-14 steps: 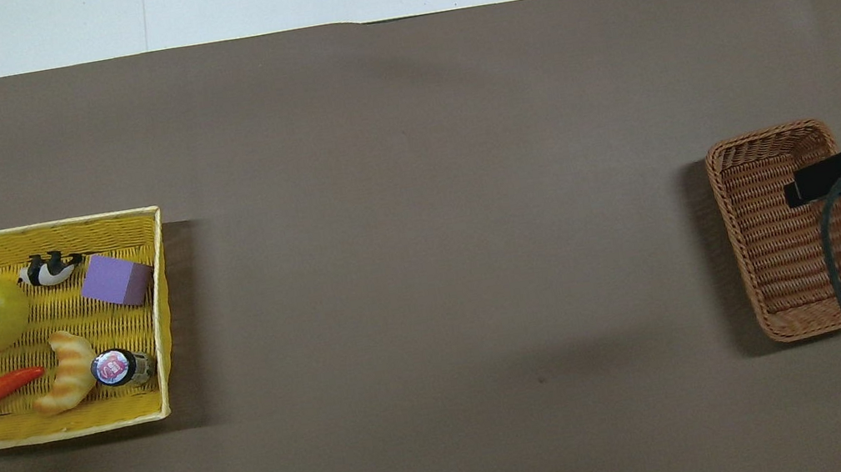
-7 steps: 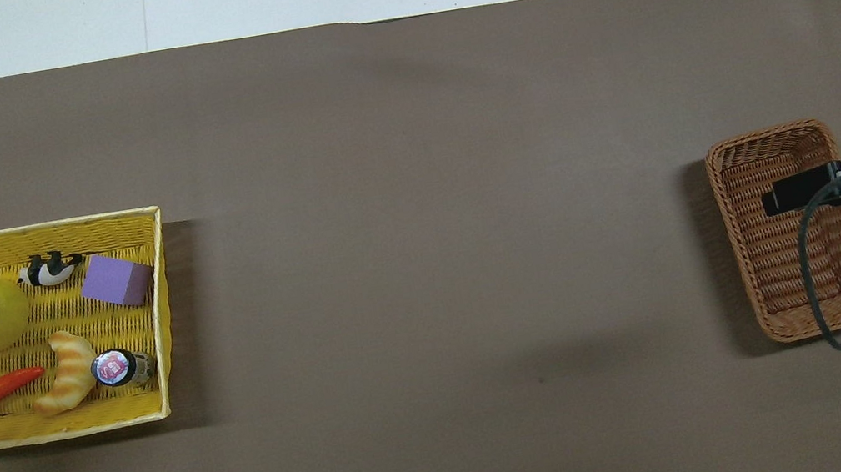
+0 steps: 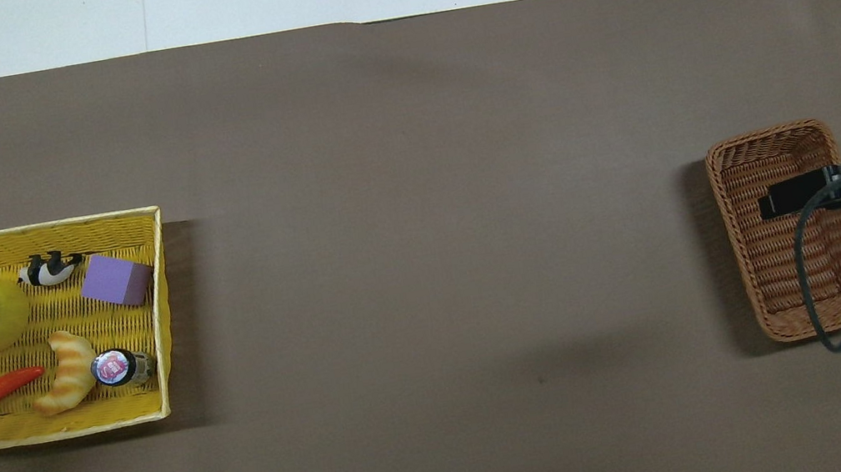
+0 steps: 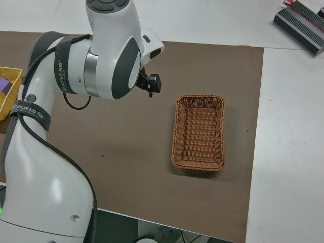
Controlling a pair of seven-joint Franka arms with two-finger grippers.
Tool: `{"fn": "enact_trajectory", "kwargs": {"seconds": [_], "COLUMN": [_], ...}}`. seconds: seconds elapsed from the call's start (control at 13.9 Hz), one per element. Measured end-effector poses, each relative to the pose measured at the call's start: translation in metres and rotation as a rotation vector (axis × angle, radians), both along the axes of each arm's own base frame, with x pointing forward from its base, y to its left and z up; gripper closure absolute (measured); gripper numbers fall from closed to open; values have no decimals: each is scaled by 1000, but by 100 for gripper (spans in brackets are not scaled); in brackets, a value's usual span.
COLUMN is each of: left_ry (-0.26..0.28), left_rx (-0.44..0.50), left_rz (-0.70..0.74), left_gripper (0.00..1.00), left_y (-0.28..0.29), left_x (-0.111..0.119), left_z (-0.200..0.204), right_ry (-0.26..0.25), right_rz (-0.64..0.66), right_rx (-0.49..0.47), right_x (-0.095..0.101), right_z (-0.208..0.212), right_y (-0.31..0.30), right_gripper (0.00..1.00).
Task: Move tape to another basket
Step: 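Grasp the yellow tape roll with the left gripper and lift it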
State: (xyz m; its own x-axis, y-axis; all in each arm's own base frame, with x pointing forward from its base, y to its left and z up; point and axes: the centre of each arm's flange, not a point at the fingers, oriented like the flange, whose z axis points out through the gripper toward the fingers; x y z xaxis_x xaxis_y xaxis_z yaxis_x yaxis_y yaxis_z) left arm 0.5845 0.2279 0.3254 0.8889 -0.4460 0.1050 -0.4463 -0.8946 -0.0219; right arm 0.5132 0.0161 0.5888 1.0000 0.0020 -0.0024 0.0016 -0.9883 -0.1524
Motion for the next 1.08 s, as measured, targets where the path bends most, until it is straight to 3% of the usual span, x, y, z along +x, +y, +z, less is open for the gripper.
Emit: {"fn": "enact_trajectory", "kwargs": {"seconds": [0.57,1.08], "left_ry": [-45,-54], "left_rx": [-1,-68], "left_rz": [-14,182], "left_gripper": [78,78], "left_y": [-27,-161], "left_x": [7,23], "left_z": [41,100], "right_ry": [7,30], "right_rz": [30,28], "right_rx": [79,191], "right_x": [0,11], "right_z": [-51,-87], "right_y": [41,58], "right_gripper": [0,0]}}
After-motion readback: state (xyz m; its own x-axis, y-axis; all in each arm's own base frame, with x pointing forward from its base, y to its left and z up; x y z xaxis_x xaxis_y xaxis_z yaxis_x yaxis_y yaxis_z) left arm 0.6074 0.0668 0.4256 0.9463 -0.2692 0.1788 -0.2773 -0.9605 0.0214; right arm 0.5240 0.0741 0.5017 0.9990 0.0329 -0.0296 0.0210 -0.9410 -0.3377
